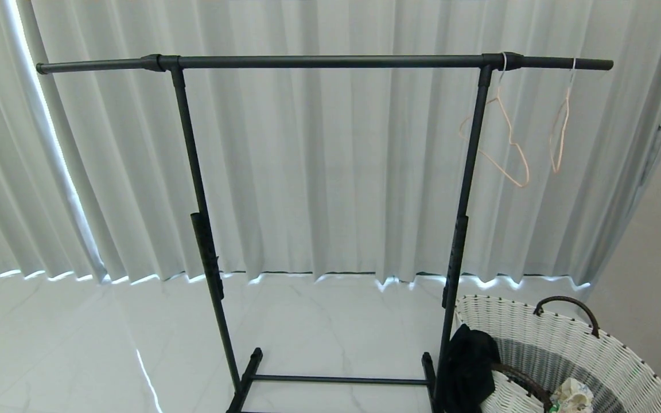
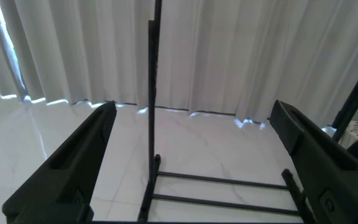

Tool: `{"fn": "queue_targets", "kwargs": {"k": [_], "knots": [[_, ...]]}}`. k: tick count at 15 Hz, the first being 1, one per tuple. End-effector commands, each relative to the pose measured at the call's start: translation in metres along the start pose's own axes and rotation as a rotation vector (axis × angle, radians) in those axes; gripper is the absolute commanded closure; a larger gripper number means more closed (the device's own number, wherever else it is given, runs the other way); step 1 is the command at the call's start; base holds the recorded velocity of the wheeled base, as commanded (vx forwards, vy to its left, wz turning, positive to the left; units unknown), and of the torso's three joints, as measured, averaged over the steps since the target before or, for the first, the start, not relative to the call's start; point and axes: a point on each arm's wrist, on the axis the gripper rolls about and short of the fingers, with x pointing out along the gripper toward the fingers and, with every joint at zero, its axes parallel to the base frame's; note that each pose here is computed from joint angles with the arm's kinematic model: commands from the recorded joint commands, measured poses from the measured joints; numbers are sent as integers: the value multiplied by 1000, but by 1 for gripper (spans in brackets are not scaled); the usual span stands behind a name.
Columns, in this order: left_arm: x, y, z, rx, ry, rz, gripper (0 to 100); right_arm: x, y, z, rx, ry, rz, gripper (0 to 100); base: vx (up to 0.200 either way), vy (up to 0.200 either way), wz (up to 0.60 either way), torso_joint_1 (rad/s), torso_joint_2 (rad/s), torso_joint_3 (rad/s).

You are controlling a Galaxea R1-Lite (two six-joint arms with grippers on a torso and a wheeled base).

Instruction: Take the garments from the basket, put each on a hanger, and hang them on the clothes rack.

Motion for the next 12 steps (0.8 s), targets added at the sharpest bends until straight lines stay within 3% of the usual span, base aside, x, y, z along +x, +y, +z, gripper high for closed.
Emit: {"fn": "queue_targets", "kwargs": {"k": [1, 6, 12], "knots": [[0, 0, 0, 1, 0, 0, 0, 0, 0, 0, 0, 1, 1, 0, 200, 0, 0, 2, 2, 2], [0, 0, 0, 2, 2, 0, 0, 0, 0, 0, 39, -1, 2, 0, 200, 0, 0, 5, 3, 1], [0, 0, 0, 4, 3, 0, 0, 0, 0, 0, -24, -1, 2, 0, 0, 0, 0, 0, 0, 0]]}}
